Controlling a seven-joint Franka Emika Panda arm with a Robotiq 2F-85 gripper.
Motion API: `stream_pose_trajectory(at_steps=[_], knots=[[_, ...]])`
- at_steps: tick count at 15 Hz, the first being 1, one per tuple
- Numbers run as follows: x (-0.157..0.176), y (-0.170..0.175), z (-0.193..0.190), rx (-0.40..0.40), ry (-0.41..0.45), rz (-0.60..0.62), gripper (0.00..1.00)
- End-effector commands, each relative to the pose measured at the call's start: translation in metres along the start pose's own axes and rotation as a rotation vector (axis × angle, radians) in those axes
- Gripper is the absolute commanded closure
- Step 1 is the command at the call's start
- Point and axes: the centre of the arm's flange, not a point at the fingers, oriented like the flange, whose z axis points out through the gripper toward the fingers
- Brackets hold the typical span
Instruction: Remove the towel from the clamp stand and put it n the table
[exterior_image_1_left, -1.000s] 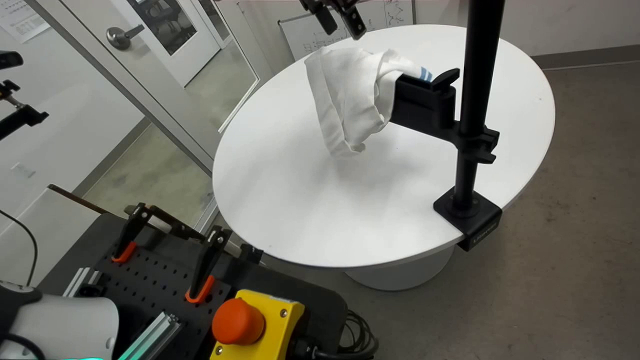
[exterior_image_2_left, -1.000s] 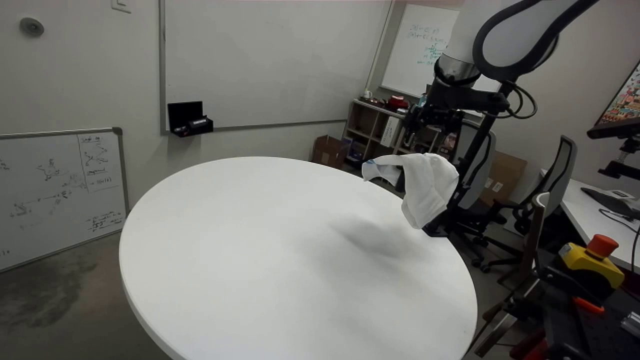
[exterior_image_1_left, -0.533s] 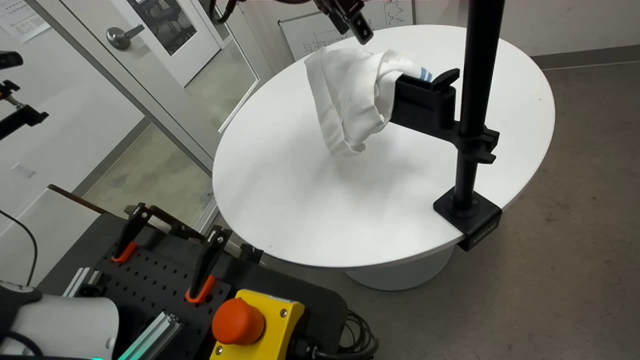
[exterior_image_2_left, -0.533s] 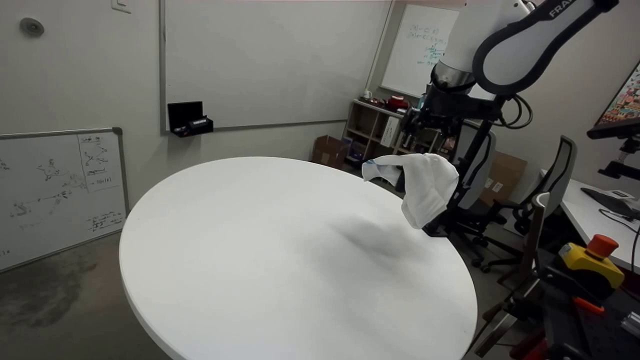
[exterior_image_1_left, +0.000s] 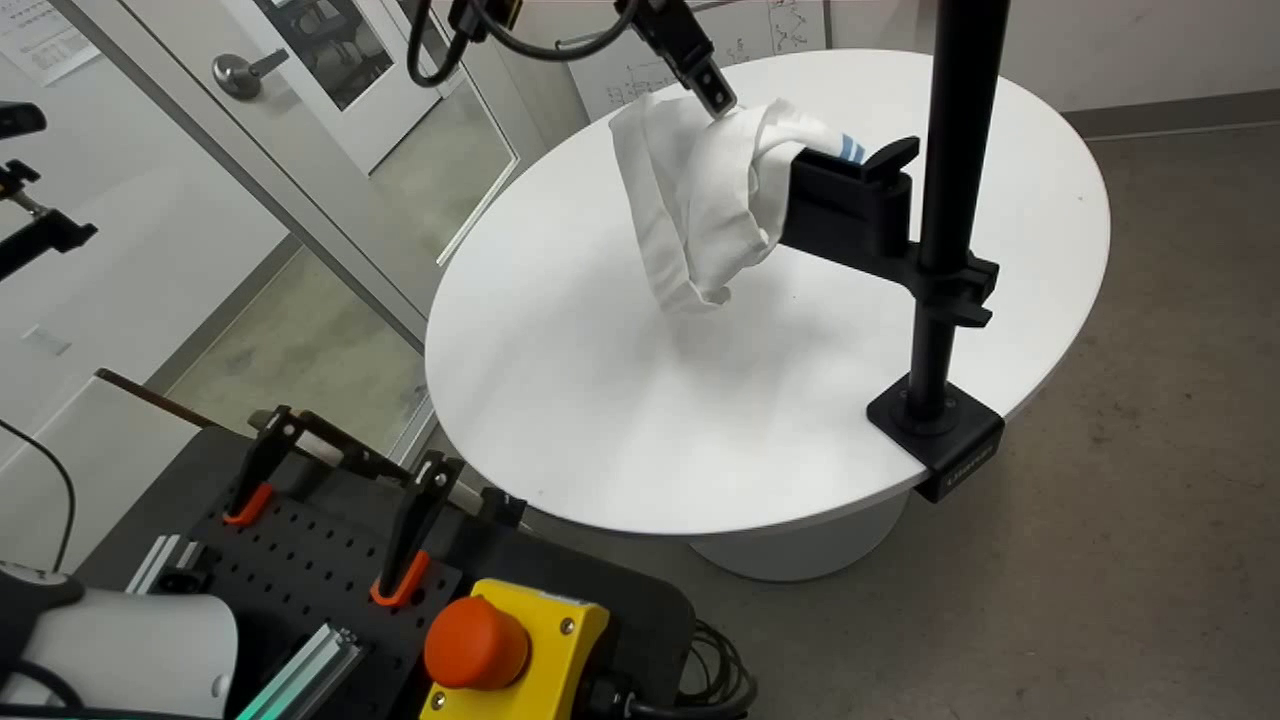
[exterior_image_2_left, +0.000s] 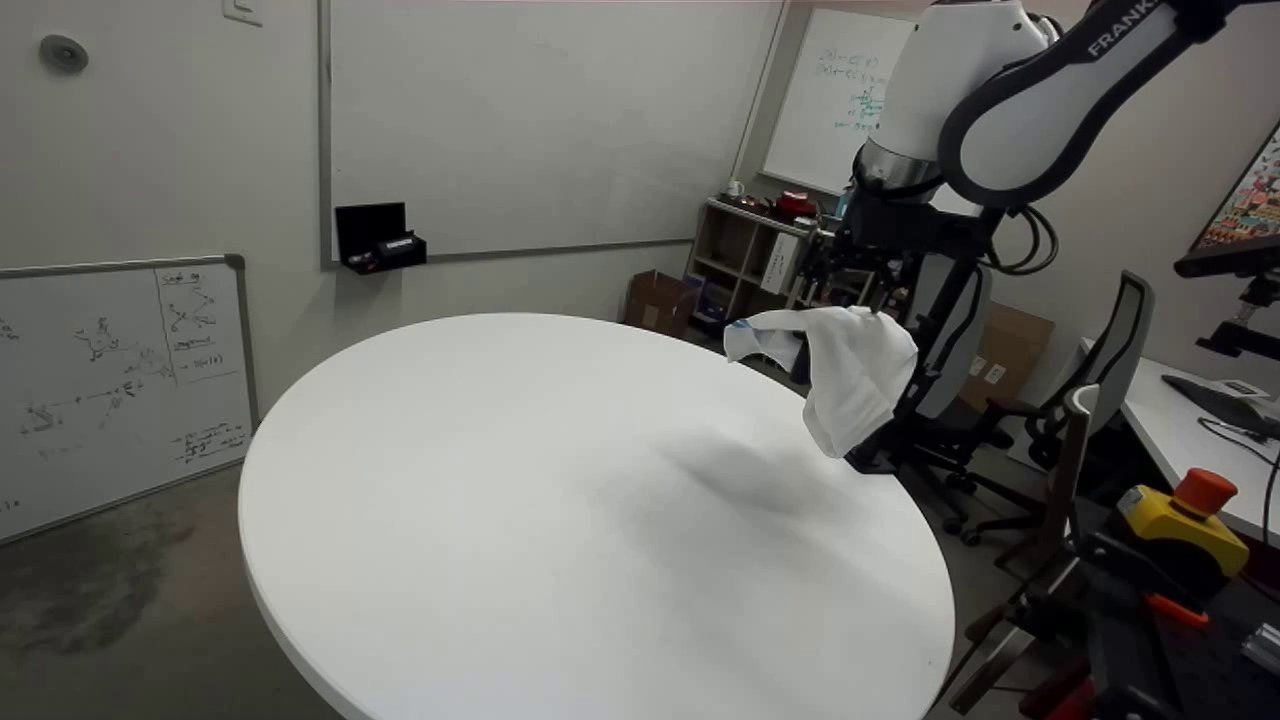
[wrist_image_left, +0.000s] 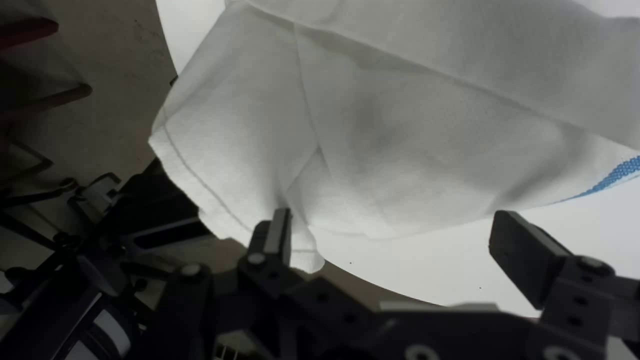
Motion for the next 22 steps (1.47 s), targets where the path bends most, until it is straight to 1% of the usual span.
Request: stream_pose_trajectory(at_steps=[1, 4, 5, 6, 8, 9, 13, 14, 16, 18, 19, 22], knots=[[-0.01, -0.008, 0.005, 0.004, 0.023, 0.009, 0.0], [-0.013, -0.012, 0.005, 0.012, 0.024, -0.003, 0.0], [-0.014, -0.013, 0.006, 0.016, 0.025, -0.004, 0.11], [-0.014, -0.014, 0.006, 0.018, 0.026, -0.003, 0.26], [-0.016, -0.014, 0.007, 0.02, 0.026, -0.003, 0.4], [-0.016, -0.014, 0.007, 0.021, 0.027, -0.003, 0.49], [-0.013, -0.011, 0.005, 0.026, 0.03, 0.01, 0.78], [-0.012, -0.011, 0.005, 0.028, 0.032, 0.012, 0.87], [-0.01, -0.01, 0.002, 0.033, 0.034, 0.021, 0.98], [-0.009, -0.01, -0.003, 0.044, 0.032, 0.032, 1.0], [-0.008, -0.01, -0.005, 0.05, 0.03, 0.037, 0.98], [-0.007, -0.014, -0.029, 0.101, 0.031, 0.055, 0.98]])
